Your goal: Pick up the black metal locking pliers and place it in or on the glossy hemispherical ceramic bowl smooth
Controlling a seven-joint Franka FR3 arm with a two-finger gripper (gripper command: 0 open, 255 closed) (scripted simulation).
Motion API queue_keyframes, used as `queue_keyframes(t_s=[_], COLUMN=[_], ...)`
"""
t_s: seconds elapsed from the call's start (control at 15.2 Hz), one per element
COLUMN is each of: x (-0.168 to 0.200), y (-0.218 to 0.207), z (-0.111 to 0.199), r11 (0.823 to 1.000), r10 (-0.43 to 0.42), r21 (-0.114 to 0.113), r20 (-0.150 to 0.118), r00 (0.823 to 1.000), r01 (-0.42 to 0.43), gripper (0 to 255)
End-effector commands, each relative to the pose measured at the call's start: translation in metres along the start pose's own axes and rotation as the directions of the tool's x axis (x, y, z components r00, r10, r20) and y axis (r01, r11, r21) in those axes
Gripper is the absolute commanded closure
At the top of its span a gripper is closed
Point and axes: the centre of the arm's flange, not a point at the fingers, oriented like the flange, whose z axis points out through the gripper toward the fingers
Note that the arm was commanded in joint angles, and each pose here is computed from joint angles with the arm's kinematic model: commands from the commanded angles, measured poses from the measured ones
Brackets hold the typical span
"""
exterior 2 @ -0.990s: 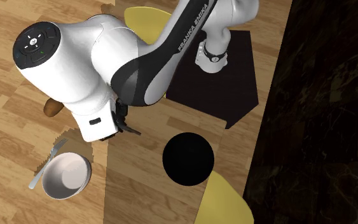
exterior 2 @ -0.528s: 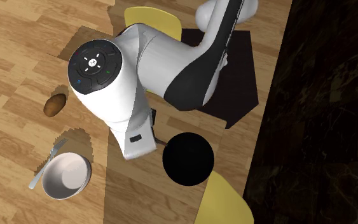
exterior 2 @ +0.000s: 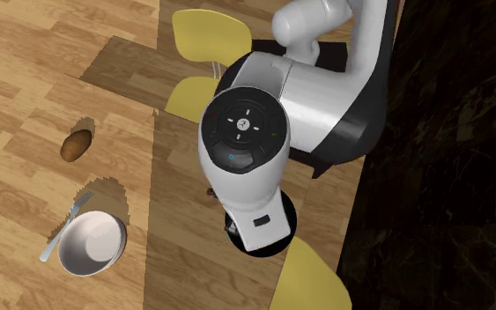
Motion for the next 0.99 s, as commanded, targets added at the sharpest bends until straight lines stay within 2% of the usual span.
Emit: queue_keyframes(t_s=[0.0,0.13,0.92], x=[0.027,0.052,0.050], y=[0.001,0.001,-0.003], z=[0.000,-0.001,0.063], r11=[1.000,1.000,1.000], r10=[0.001,0.001,0.001], r21=[0.000,0.000,0.000], r20=[0.000,0.000,0.000], r00=[1.000,1.000,1.000], r01=[-0.001,-0.001,-0.001], gripper=[255,255,255])
